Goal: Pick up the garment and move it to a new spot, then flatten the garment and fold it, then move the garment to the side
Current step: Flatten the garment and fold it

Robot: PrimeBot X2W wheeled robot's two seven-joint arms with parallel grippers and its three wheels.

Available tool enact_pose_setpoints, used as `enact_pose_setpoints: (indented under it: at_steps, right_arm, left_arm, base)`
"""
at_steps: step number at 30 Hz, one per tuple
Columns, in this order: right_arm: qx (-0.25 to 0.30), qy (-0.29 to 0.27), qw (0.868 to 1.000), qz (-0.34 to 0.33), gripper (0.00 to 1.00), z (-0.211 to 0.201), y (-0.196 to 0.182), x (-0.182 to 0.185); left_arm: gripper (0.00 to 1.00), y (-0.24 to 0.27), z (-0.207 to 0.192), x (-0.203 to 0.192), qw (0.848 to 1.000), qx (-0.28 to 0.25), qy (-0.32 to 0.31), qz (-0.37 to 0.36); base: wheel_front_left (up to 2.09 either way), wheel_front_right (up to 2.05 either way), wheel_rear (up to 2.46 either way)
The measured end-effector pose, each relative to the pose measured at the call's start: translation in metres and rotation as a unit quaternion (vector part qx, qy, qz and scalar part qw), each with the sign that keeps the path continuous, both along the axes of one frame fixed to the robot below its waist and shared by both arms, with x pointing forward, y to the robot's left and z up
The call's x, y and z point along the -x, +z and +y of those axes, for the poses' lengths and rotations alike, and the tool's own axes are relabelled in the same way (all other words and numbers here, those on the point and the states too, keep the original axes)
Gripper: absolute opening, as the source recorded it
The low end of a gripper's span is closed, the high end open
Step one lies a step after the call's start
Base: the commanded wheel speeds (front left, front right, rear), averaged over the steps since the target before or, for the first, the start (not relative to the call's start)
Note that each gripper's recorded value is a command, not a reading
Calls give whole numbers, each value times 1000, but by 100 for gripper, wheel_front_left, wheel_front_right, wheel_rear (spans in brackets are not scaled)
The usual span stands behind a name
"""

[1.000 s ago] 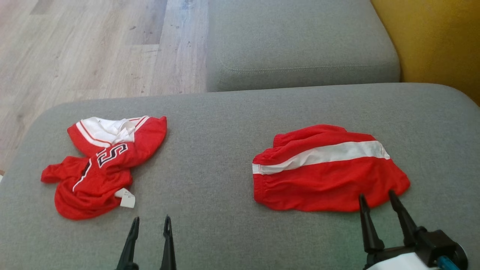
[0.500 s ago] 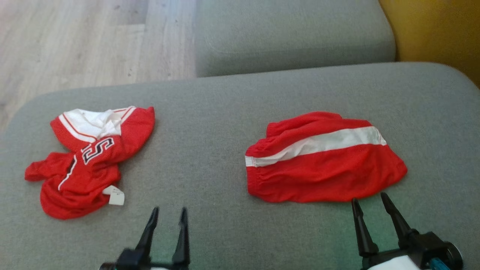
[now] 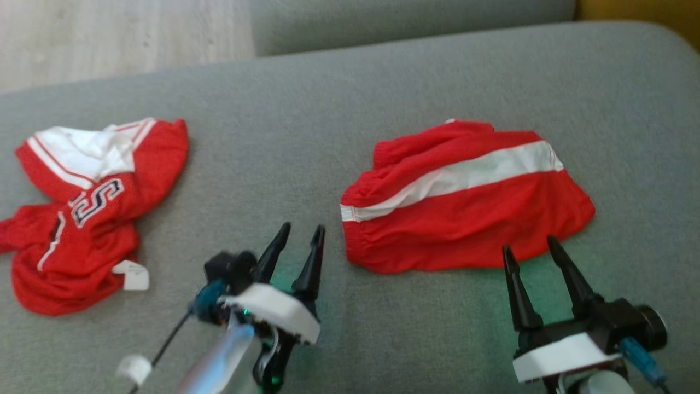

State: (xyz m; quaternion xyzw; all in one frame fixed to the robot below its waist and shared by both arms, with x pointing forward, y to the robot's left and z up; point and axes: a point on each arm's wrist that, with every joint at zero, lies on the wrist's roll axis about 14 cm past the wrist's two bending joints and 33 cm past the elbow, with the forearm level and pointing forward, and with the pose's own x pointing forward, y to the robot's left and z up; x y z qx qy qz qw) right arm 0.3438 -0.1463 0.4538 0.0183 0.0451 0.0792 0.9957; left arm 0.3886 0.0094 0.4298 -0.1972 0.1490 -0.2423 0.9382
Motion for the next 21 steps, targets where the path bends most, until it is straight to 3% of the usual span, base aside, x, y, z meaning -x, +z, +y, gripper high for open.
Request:
enact_pose_setpoints:
  at_steps: [9, 21]
  right_arm:
    - [5, -22, 1000, 14, 100, -14, -9, -9]
    - [9, -42, 999, 8, 100, -26, -4, -3]
  left_arm:
    - [100, -21, -60, -9, 993, 24, -95, 69]
    - [100, -11, -71, -8, 991, 40, -110, 57]
  base:
    - [0, 0, 0]
    - [0, 0, 0]
